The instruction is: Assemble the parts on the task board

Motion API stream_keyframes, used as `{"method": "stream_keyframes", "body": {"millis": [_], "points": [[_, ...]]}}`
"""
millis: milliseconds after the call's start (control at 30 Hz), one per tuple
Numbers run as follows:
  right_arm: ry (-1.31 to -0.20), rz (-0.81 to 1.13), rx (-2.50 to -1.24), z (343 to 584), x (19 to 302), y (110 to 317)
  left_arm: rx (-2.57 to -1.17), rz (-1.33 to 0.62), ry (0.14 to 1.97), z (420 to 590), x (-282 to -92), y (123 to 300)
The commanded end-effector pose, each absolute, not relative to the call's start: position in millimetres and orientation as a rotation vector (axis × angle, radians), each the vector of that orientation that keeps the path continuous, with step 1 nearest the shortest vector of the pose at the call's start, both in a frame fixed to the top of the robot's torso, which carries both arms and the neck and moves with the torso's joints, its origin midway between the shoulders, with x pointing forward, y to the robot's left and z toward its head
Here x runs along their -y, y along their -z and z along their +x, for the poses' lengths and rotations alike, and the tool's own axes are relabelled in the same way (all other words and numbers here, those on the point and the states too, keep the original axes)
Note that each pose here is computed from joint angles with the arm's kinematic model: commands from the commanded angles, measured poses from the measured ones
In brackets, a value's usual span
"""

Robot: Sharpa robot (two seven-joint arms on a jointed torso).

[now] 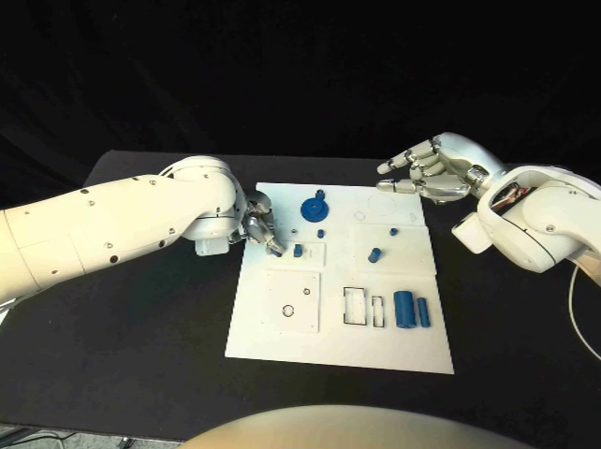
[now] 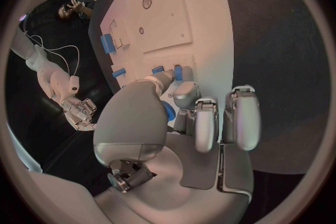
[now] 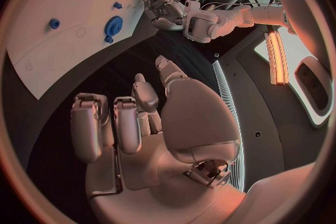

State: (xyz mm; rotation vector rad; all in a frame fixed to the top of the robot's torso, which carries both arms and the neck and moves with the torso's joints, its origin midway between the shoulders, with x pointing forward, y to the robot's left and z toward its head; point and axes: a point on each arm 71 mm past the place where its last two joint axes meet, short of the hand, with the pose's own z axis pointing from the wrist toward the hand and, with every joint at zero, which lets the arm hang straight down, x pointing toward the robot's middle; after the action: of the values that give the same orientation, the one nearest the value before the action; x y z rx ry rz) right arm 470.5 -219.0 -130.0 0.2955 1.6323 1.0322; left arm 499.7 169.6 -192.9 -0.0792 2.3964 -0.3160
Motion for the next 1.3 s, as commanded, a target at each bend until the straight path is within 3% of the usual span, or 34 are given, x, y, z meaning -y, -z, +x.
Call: {"method": "stream_keyframes", "body": {"millis": [33,1300], "points": [[-1.041,0.284,-1.641,469.6,217.2,130.6,-2.425,-0.079,0.287,498.2,-167.1,197.5],[-1.044,0.285,-1.638,468.7,218.2,130.0,-2.419,-0.106,0.165,502.2,-167.0,201.3]]}}
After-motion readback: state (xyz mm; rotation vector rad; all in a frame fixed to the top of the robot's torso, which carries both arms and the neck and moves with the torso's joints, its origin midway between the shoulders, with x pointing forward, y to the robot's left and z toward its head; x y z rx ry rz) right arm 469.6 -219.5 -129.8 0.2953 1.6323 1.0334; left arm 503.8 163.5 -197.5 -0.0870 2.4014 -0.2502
